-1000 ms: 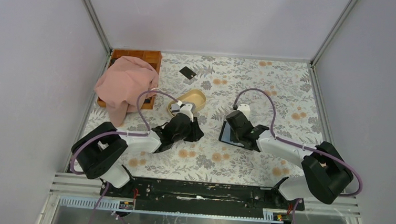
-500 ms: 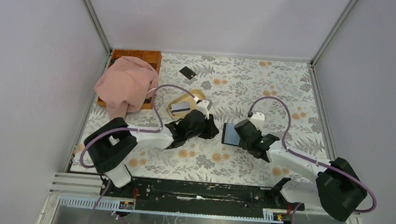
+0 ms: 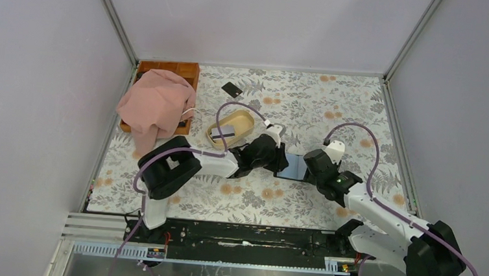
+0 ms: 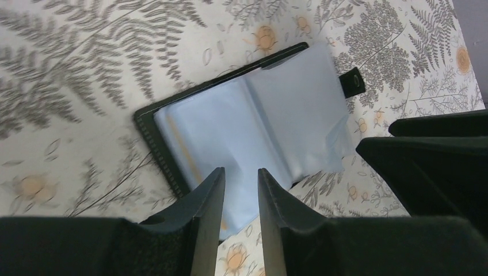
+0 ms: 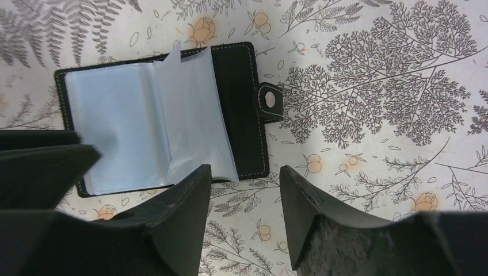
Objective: Take the credit cards out of the card holder
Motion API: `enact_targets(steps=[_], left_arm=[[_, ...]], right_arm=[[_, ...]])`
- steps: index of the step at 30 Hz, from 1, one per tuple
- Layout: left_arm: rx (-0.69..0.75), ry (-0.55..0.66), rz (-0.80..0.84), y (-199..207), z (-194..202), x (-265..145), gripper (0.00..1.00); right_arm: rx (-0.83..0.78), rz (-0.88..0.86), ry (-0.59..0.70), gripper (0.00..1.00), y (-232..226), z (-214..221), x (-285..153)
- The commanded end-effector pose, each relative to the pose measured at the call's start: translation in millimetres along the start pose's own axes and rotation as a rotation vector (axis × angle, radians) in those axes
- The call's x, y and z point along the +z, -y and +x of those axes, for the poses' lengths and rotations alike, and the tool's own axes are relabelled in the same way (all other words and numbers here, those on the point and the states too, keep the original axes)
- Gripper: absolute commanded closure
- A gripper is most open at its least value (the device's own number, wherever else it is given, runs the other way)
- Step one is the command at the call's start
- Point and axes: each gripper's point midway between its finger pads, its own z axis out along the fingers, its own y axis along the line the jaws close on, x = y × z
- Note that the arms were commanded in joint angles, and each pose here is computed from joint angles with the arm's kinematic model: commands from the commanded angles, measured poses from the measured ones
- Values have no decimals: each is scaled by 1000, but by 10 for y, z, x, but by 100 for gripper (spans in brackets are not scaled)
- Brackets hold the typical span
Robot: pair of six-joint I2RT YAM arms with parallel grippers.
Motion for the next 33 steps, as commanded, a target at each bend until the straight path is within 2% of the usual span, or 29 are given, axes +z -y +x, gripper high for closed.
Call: enact_targets(steps=[1,8,17,25,33], left_arm=[[51,-1,64,257,-10,179,65],[72,-33,116,568,90,407,65],[66,-94,171,784,278,643,65],[11,-116,254,933,412,575,65],[-46,-87,445,1331,291,203,64]], right_arm=[[41,9,66,45,64,-159,-84],[65,-43,107,45,12,-293,-198],[96,-110,153,45,-52,-426,-324],[107,-106,153,45,-7,-398,-343],[107,-109,143,45,-20,-365,-320]])
